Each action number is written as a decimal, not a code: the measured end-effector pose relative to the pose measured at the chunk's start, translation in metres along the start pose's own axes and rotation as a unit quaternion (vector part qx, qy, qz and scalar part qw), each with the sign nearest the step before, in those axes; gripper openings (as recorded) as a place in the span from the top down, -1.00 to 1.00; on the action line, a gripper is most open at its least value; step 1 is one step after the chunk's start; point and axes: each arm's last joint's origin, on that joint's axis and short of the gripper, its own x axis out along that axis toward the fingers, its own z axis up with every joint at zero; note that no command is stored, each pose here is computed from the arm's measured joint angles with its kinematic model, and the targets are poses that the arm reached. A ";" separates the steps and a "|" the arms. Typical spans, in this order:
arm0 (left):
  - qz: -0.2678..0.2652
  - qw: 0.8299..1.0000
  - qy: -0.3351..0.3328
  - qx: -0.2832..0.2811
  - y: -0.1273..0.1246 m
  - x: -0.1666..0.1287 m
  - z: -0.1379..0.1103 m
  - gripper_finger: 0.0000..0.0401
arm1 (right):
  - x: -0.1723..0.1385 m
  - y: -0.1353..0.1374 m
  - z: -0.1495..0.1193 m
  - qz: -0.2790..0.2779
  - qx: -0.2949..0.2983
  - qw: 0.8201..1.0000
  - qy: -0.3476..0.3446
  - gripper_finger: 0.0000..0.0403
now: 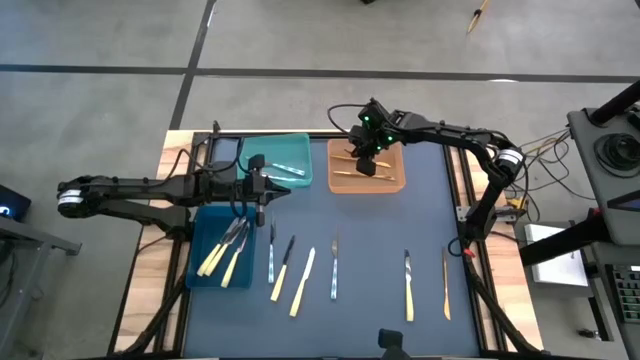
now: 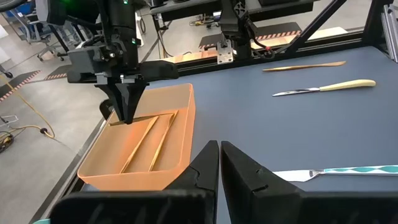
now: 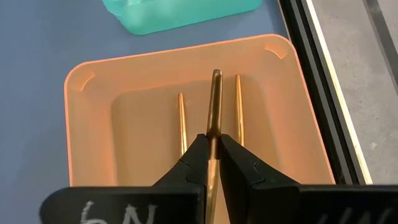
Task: Sort silverware by color (type)
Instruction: Put the golden knife into the orange bin
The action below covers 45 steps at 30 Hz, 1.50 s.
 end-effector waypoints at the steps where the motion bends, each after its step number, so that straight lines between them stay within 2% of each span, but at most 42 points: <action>1: 0.000 1.000 0.000 0.000 0.000 0.000 0.000 1.00 | 0.000 0.000 0.000 0.000 0.000 1.000 -0.001 0.94; 14: 0.000 1.000 -0.002 -0.002 0.000 0.000 0.000 1.00 | 0.002 -0.001 0.001 -0.004 -0.008 1.000 -0.011 0.94; 29: 0.000 1.000 -0.001 -0.002 0.000 0.000 0.000 1.00 | 0.046 -0.007 -0.008 0.005 -0.001 1.000 0.006 0.94; 39: 0.000 1.000 -0.001 -0.002 0.000 0.000 0.000 1.00 | 0.049 -0.008 -0.008 0.005 -0.001 1.000 0.007 0.93; 45: 0.000 1.000 -0.001 -0.004 0.000 0.000 0.000 1.00 | 0.049 -0.008 -0.008 0.005 -0.001 1.000 0.006 0.83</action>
